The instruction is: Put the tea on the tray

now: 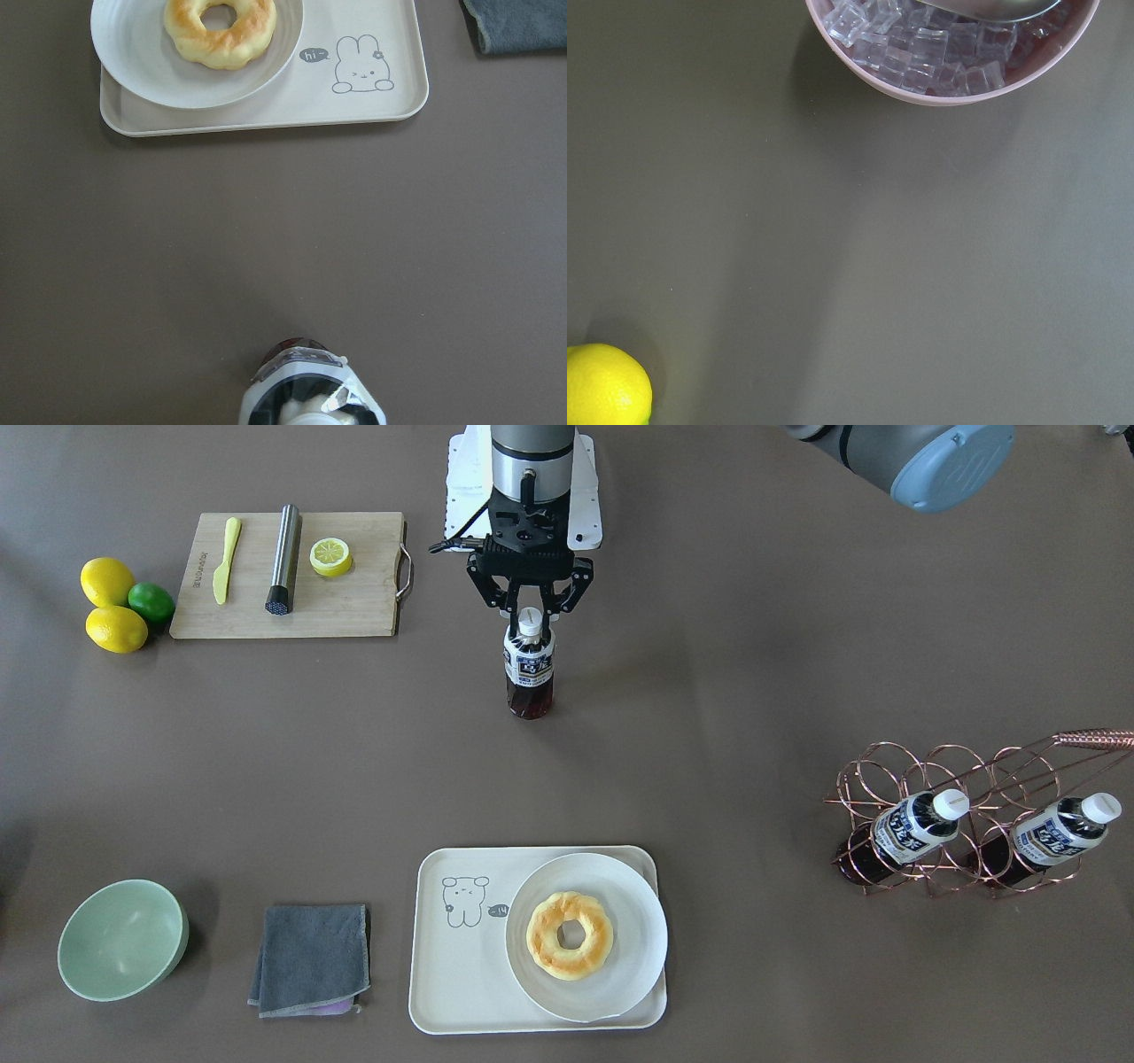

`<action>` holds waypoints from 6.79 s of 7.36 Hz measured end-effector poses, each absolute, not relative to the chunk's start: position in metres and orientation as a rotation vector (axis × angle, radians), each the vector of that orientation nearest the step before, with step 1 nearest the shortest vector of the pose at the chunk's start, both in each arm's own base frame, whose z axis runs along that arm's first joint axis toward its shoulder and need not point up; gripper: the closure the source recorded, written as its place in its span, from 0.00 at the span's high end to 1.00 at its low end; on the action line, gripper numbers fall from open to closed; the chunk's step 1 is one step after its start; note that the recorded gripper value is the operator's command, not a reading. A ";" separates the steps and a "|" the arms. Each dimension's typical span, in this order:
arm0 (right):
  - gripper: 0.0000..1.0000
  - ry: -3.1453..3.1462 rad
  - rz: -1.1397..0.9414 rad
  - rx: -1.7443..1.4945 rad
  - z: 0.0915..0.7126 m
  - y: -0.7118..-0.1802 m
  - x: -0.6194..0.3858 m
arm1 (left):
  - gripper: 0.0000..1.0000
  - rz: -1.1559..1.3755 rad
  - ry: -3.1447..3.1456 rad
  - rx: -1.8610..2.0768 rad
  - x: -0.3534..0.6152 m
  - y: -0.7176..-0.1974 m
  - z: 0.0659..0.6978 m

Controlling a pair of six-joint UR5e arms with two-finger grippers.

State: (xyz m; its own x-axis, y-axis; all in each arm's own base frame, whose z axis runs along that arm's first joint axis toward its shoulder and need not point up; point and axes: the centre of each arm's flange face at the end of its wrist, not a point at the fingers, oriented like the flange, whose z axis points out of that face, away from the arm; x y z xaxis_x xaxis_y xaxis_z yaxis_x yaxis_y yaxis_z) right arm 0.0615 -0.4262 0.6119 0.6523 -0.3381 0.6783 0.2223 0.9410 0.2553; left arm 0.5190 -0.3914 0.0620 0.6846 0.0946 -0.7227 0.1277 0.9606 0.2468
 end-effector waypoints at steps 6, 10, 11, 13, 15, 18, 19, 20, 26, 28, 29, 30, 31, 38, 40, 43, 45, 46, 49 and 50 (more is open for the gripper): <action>1.00 -0.857 -0.321 0.259 0.510 -0.469 0.025 | 0.91 -0.036 0.863 0.323 0.473 -0.394 0.061; 1.00 -0.961 -0.184 0.254 0.317 -0.496 -0.115 | 0.92 -0.007 0.853 0.288 0.375 -0.429 0.129; 1.00 -0.985 -0.139 0.235 0.272 -0.491 -0.161 | 0.93 0.018 0.857 0.269 0.346 -0.442 0.151; 0.98 -1.005 -0.060 0.200 0.199 -0.464 -0.267 | 0.94 0.077 0.869 0.239 0.294 -0.463 0.203; 0.92 -0.984 -0.017 0.170 0.136 -0.446 -0.347 | 0.94 0.112 0.858 0.251 0.275 -0.471 0.239; 0.89 -0.927 -0.020 0.172 0.062 -0.412 -0.429 | 0.94 0.115 0.853 0.252 0.267 -0.468 0.253; 0.86 -0.918 -0.012 0.172 0.053 -0.409 -0.443 | 0.95 0.105 0.846 0.248 0.255 -0.463 0.264; 0.84 -0.905 -0.005 0.174 0.050 -0.406 -0.456 | 0.95 0.104 0.839 0.243 0.238 -0.458 0.278; 0.27 -0.808 -0.016 0.152 0.073 -0.404 -0.516 | 0.96 0.129 0.882 0.253 0.168 -0.442 0.353; 0.00 -0.818 -0.020 0.151 0.071 -0.403 -0.519 | 0.96 0.125 0.879 0.247 0.165 -0.439 0.360; 0.00 -0.821 -0.022 0.152 0.070 -0.402 -0.518 | 0.96 0.125 0.880 0.250 0.162 -0.435 0.367; 0.00 -0.819 -0.024 0.154 0.070 -0.402 -0.518 | 0.96 0.127 0.884 0.256 0.160 -0.431 0.375; 0.00 -0.820 -0.022 0.158 0.069 -0.406 -0.514 | 0.96 0.129 0.887 0.263 0.158 -0.427 0.383; 0.00 -0.807 0.027 0.177 0.069 -0.609 -0.422 | 0.95 0.083 0.902 0.268 0.045 -0.409 0.445; 0.00 -0.798 0.031 0.185 0.094 -0.685 -0.420 | 0.95 0.076 0.900 0.274 0.040 -0.408 0.445; 0.00 -0.783 0.015 0.174 0.120 -0.715 -0.420 | 0.95 0.061 0.916 0.278 0.031 -0.406 0.442; 0.00 -0.795 0.011 0.183 0.132 -0.723 -0.428 | 0.95 0.054 0.922 0.274 0.027 -0.404 0.444; 0.00 -0.800 0.009 0.184 0.132 -0.722 -0.430 | 0.95 0.053 0.922 0.272 0.027 -0.403 0.445; 1.00 -0.804 -0.006 0.185 0.131 -0.717 -0.439 | 0.96 0.052 0.923 0.276 0.026 -0.402 0.443; 1.00 -0.802 -0.009 0.189 0.131 -0.716 -0.440 | 0.96 0.053 0.923 0.278 0.026 -0.401 0.443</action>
